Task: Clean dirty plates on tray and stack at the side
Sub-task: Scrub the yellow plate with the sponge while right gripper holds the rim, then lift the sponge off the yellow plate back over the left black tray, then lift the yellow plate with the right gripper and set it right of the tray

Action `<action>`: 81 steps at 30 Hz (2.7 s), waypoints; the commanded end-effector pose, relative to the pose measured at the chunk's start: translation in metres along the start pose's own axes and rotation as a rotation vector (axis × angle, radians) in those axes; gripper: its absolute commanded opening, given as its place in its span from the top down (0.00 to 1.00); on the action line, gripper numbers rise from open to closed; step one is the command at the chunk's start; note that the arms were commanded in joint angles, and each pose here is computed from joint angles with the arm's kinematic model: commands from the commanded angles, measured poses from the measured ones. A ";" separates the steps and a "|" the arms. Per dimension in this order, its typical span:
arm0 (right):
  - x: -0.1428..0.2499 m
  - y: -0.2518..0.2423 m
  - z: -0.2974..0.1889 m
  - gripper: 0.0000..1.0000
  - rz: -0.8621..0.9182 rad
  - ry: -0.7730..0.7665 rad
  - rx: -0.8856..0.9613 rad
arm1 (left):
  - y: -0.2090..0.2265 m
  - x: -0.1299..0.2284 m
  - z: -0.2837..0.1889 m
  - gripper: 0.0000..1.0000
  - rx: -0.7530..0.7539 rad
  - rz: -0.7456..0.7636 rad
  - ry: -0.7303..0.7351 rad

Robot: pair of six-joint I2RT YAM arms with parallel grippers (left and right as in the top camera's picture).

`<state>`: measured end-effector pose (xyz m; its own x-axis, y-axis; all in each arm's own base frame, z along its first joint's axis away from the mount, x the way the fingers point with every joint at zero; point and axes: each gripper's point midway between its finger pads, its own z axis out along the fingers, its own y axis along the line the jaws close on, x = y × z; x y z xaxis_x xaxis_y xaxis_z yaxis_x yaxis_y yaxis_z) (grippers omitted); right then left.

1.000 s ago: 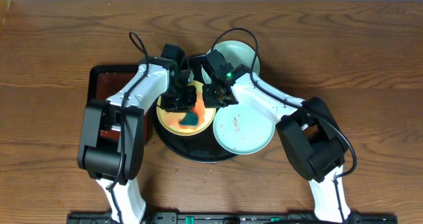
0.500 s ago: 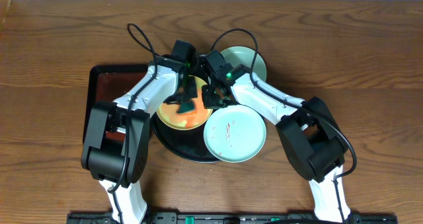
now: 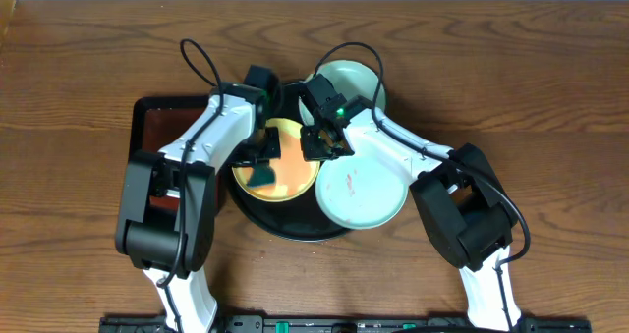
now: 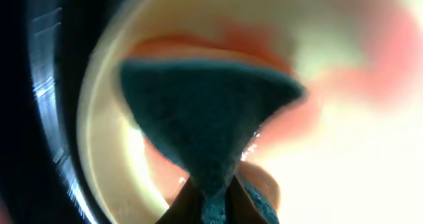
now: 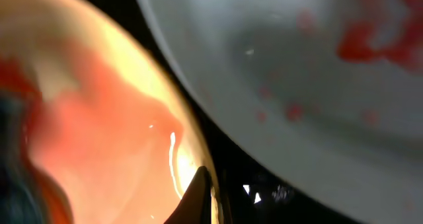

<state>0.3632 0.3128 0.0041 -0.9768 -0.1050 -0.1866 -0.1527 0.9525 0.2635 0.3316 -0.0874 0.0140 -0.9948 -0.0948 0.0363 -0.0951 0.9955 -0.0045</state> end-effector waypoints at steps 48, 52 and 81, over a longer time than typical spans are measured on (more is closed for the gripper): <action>-0.006 0.031 -0.054 0.99 -0.255 -0.088 -0.012 | 0.046 -0.033 -0.157 0.93 0.098 -0.002 -0.318; -0.015 0.023 -0.080 0.99 -0.267 -0.171 0.086 | 0.047 -0.033 -0.156 0.93 0.093 -0.003 -0.318; -0.020 0.053 -0.236 0.99 -0.418 -0.940 0.971 | 0.103 -0.040 -0.156 0.92 0.049 -0.225 -0.329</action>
<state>0.3429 0.3151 0.1941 -0.4527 -0.5710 -0.6849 -0.0578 0.7852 -0.6165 0.3641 0.0161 0.1609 -0.9187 -0.2992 -0.2577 -0.2875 0.9542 -0.0830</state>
